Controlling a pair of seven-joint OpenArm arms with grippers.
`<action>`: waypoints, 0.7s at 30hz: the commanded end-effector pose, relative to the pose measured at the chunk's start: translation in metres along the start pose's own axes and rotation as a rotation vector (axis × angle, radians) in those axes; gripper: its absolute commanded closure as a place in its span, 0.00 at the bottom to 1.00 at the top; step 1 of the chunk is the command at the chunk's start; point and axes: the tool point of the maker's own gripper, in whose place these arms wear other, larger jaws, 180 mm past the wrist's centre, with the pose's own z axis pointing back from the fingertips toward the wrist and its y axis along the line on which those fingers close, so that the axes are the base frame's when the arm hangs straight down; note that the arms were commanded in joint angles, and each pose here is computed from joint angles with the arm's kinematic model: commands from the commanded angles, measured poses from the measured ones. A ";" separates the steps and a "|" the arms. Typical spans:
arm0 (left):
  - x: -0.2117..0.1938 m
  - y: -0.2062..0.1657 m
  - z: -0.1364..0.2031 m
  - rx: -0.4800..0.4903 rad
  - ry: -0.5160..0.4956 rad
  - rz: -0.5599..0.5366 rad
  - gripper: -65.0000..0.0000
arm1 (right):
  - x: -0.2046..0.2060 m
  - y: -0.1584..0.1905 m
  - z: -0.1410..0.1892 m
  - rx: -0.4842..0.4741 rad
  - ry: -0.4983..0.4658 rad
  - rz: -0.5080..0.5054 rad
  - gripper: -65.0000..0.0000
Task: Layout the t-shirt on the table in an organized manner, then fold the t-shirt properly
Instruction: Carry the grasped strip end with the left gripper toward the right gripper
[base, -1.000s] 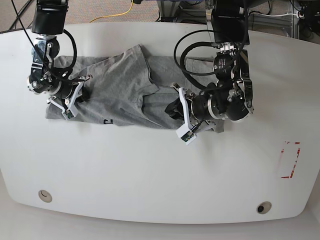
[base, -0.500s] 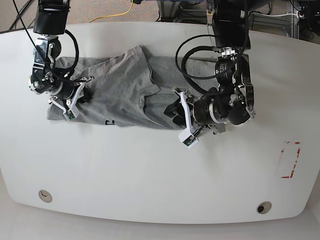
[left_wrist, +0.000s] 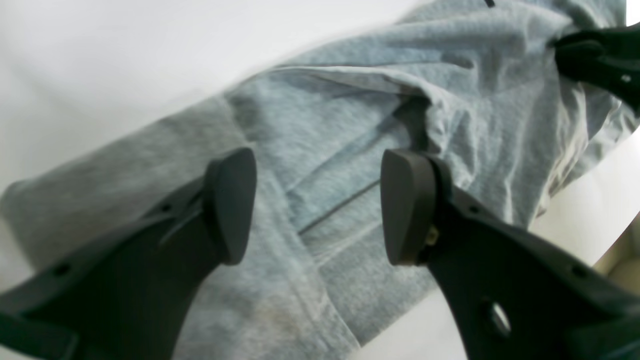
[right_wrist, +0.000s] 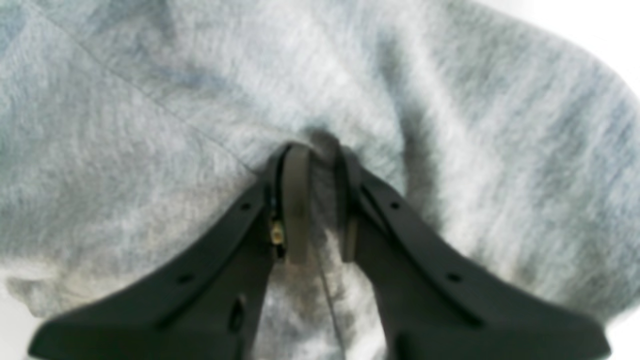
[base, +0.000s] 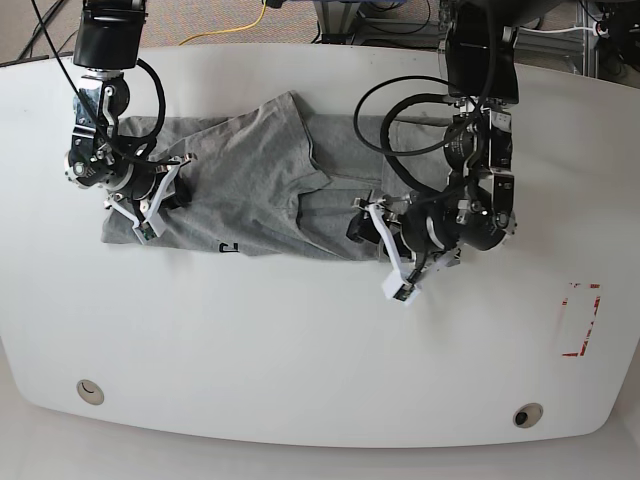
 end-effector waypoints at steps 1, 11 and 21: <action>0.013 0.000 0.000 0.054 -0.014 -0.032 0.42 | -0.024 0.000 -0.001 -0.007 0.110 0.022 0.85; 0.006 -0.013 -0.016 0.291 0.049 -0.131 0.42 | -0.024 0.000 -0.001 -0.007 0.110 0.022 0.85; -0.022 -0.003 -0.027 0.498 0.157 -0.238 0.42 | -0.023 0.000 0.000 -0.008 0.110 0.021 0.85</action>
